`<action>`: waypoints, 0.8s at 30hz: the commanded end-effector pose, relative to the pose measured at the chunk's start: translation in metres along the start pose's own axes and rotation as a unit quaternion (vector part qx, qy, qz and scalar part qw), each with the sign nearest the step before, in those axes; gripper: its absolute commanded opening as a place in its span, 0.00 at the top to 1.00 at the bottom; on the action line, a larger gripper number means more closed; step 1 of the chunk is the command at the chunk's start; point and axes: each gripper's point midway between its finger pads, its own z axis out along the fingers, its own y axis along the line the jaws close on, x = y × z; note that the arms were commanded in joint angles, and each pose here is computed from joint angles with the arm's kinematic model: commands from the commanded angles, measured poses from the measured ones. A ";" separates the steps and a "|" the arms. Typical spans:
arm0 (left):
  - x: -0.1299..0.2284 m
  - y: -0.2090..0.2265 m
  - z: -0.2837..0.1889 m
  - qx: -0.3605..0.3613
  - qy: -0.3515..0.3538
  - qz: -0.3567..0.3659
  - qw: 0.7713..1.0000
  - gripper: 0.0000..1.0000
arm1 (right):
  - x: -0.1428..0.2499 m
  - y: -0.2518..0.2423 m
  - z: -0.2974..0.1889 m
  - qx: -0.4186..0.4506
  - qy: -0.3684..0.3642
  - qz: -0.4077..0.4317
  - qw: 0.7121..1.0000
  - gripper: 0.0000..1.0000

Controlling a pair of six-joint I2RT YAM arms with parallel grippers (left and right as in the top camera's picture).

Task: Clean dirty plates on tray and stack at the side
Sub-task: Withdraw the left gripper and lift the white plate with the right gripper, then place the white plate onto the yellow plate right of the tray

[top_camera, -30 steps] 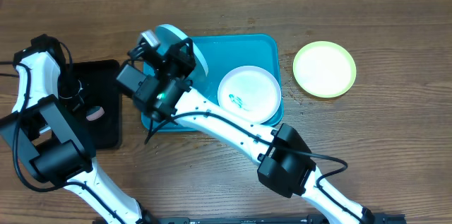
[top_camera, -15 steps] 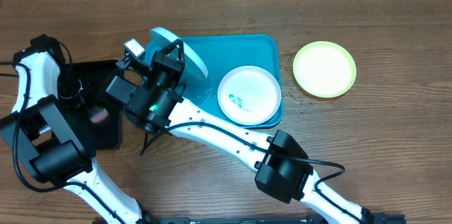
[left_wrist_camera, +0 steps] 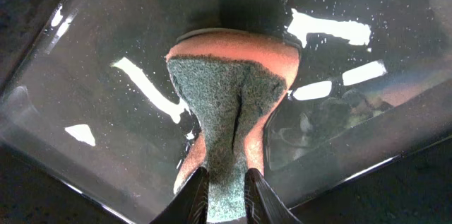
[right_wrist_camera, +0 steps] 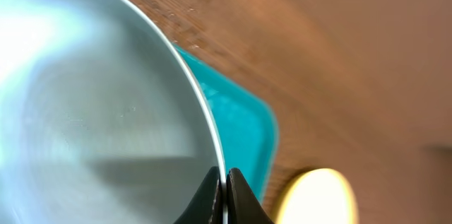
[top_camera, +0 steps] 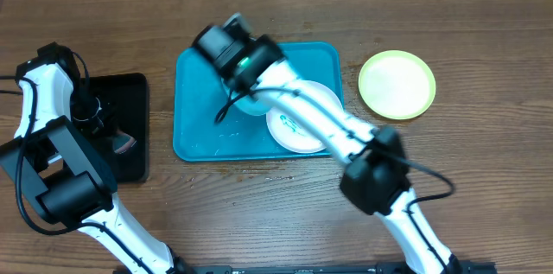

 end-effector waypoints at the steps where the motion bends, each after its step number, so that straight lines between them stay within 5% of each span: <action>1: 0.001 -0.001 0.002 0.003 0.005 0.005 1.000 0.79 | -0.017 -0.038 -0.041 -0.178 -0.015 0.129 0.975 0.96; 14: -0.002 -0.002 0.002 0.005 -0.001 0.005 1.000 0.67 | 0.139 -0.225 0.039 -0.123 0.226 0.315 0.914 0.96; 24: -0.002 -0.003 0.002 0.006 -0.002 0.006 1.000 0.67 | 0.225 -0.263 0.071 -0.154 0.310 0.414 0.842 0.96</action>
